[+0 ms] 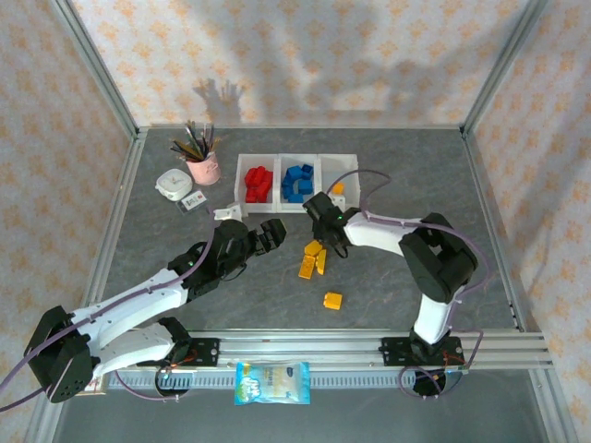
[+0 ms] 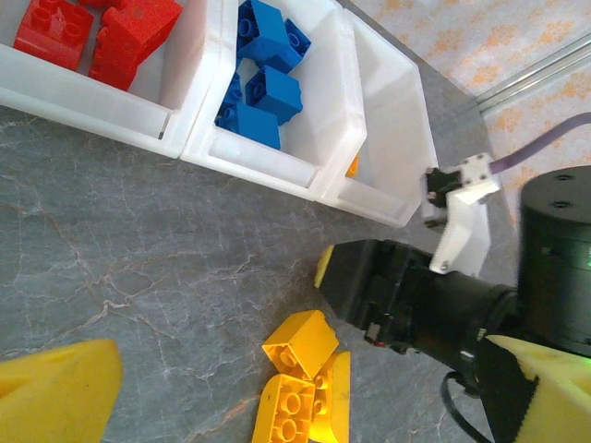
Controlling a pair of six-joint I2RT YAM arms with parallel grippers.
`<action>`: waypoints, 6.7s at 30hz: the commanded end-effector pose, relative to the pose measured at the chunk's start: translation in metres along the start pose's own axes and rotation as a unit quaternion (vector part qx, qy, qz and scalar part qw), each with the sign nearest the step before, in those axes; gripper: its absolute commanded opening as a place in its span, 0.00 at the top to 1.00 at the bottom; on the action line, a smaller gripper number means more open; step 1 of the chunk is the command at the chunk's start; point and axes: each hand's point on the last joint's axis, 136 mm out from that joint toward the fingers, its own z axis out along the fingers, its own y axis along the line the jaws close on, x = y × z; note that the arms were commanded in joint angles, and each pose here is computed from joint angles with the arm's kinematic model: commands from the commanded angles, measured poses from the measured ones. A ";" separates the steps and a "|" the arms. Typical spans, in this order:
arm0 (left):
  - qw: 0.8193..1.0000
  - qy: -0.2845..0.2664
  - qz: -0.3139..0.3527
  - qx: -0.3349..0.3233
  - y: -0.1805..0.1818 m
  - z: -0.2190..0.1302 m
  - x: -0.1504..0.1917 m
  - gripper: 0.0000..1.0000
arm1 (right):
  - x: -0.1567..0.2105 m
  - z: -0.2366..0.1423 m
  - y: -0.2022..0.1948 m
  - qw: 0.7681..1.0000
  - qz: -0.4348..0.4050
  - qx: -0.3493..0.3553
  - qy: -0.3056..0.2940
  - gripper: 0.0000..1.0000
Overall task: Sort the legos into containers by color
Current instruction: Pick up the lego from the center of the table, then place the lego in the container, then pick up the lego from the center of the table, then place the lego in the container, then pick up the lego from the bottom-center of the table.
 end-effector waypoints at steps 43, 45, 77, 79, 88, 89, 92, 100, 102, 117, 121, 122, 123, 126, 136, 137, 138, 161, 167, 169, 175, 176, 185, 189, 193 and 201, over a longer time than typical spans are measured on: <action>0.999 -0.001 0.029 0.033 -0.034 0.022 -0.032 0.01 | -0.153 -0.039 -0.011 0.993 -0.011 -0.008 -0.113 0.40; 0.999 0.002 0.026 0.029 -0.027 0.018 -0.027 0.01 | -0.138 -0.043 -0.009 0.995 -0.017 -0.011 -0.102 0.39; 0.999 -0.027 -0.026 -0.024 0.035 -0.014 -0.010 0.01 | 0.037 -0.018 0.054 0.990 -0.121 -0.057 0.032 0.22; 0.999 -0.026 -0.026 -0.024 0.035 -0.014 -0.010 0.01 | 0.043 -0.015 0.052 0.988 -0.138 -0.055 0.043 0.22; 0.999 -0.023 -0.027 -0.022 0.034 -0.013 -0.009 0.01 | 0.058 -0.007 0.033 0.980 -0.186 -0.018 0.072 0.25; 0.999 -0.023 -0.027 -0.021 0.034 -0.013 -0.009 0.01 | 0.058 -0.006 0.032 0.980 -0.187 -0.015 0.072 0.26; 0.999 -0.022 -0.027 -0.021 0.033 -0.012 -0.009 0.01 | 0.056 -0.006 0.030 0.980 -0.184 -0.007 0.070 0.30; 0.999 -0.023 -0.025 -0.019 0.031 -0.013 -0.010 0.01 | 0.048 -0.004 0.028 0.983 -0.168 -0.005 0.068 0.45; 0.999 -0.022 -0.023 -0.018 0.030 -0.012 -0.011 0.01 | 0.046 -0.005 0.029 0.984 -0.165 -0.009 0.068 0.49; 1.000 -0.013 0.002 0.007 0.004 -0.004 -0.021 0.01 | -0.041 -0.058 0.025 0.995 -0.092 -0.041 -0.024 0.57; 1.000 -0.001 0.017 0.013 -0.008 0.006 -0.023 0.01 | -0.085 -0.062 0.004 0.997 -0.048 -0.025 -0.062 0.56; 1.000 0.000 0.020 0.017 -0.012 0.008 -0.025 0.01 | -0.096 -0.060 -0.001 0.997 -0.039 -0.019 -0.068 0.56; 1.000 0.002 0.023 0.021 -0.016 0.011 -0.026 0.01 | -0.104 -0.057 -0.004 0.997 -0.034 -0.015 -0.073 0.56; 0.999 0.010 0.033 0.026 -0.026 0.020 -0.028 0.01 | -0.128 -0.043 -0.016 0.996 -0.015 0.011 -0.085 0.56; 0.998 0.014 0.048 0.033 -0.043 0.041 -0.038 0.01 | -0.176 0.015 -0.028 0.995 0.011 0.049 -0.089 0.55; 0.998 0.016 0.049 0.033 -0.044 0.043 -0.037 0.01 | -0.179 0.019 -0.028 0.995 0.012 0.048 -0.088 0.54; 0.998 0.017 0.050 0.032 -0.044 0.044 -0.038 0.01 | -0.180 0.022 -0.026 0.995 0.010 0.047 -0.088 0.53; 0.999 0.010 0.036 0.027 -0.027 0.022 -0.034 0.01 | -0.116 -0.042 0.001 0.996 -0.042 -0.007 -0.075 0.31; 1.000 0.008 0.020 0.012 -0.005 0.008 -0.023 0.01 | -0.066 -0.053 0.013 0.996 -0.071 -0.015 -0.044 0.27; 1.000 0.005 0.013 0.009 0.000 0.004 -0.021 0.01 | -0.048 -0.055 0.015 0.996 -0.076 -0.012 -0.034 0.26; 1.000 -0.001 -0.010 0.011 0.011 -0.005 -0.016 0.01 | -0.001 -0.057 0.014 0.998 -0.055 -0.018 0.006 0.26; 1.000 -0.001 -0.014 0.012 0.013 -0.006 -0.014 0.01 | 0.008 -0.056 0.016 0.998 -0.051 -0.024 0.014 0.27; 0.999 0.020 -0.034 0.025 0.018 -0.007 0.001 0.01 | 0.056 -0.044 0.013 0.998 -0.029 -0.018 0.056 0.37; 0.999 0.022 -0.034 0.021 0.021 -0.008 0.003 0.01 | 0.064 -0.039 0.008 0.998 -0.027 -0.015 0.060 0.44; 0.999 0.022 -0.035 0.022 0.021 -0.008 0.003 0.01 | 0.068 -0.036 0.008 0.998 -0.023 -0.019 0.062 0.48; 0.999 0.026 -0.032 0.019 0.020 -0.005 0.004 0.01 | 0.077 -0.027 0.011 0.996 -0.026 -0.022 0.077 0.54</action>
